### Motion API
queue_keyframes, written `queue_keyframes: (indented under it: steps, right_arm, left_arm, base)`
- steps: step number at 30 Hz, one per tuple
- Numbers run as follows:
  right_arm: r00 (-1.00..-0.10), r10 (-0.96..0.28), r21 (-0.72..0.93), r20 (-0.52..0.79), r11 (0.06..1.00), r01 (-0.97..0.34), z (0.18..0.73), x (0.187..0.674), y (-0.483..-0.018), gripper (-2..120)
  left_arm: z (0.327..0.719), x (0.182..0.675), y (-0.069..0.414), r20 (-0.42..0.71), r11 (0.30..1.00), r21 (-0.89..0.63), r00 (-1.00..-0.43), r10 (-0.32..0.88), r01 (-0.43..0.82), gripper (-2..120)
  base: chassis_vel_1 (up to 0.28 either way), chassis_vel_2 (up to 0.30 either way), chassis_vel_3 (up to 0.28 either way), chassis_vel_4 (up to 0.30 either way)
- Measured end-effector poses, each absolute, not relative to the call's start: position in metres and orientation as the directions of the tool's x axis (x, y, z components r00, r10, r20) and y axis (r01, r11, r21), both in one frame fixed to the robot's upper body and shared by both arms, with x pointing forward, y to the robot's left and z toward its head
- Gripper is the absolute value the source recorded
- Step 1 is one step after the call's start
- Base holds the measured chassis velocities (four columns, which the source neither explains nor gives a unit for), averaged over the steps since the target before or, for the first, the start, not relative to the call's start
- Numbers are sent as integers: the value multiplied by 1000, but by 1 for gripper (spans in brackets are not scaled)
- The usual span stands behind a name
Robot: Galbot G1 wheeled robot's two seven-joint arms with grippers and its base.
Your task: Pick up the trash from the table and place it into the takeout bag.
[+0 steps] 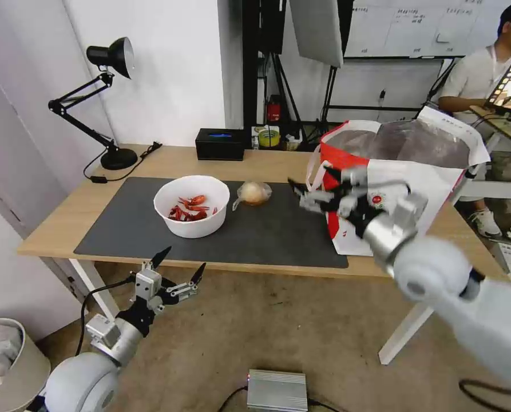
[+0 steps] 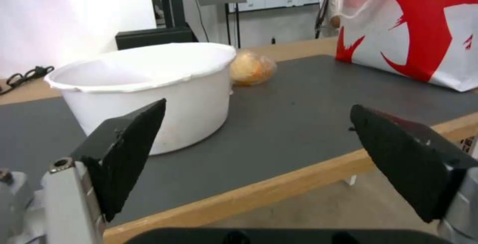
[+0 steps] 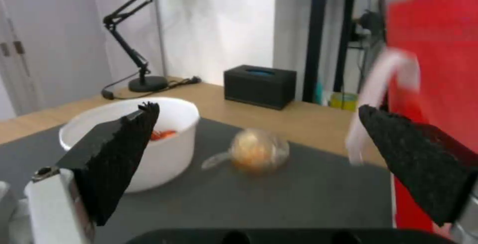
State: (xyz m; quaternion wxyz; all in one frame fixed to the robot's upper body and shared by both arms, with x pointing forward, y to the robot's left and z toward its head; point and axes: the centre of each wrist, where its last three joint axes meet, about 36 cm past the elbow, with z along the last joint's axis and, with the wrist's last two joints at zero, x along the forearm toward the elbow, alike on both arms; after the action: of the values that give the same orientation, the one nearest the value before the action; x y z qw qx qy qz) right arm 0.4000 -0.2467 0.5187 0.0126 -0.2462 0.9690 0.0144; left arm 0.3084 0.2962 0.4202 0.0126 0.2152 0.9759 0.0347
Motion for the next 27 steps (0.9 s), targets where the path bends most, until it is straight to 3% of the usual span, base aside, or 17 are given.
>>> queue_keyframes:
  steps: [13, 27]
  right_arm:
    - [-918, -394, 55, 46, 918, -392, 425, 338, -256, 100]
    - [-928, -365, 50, 77, 931, -362, 398, 322, -258, 100]
  left_arm:
    - [414, 306, 294, -10, 903, 71, -905, 424, 423, 100]
    - [404, 304, 290, 3, 904, 58, -905, 425, 425, 100]
  base:
    - [0, 0, 0, 0]
    - [0, 0, 0, 0]
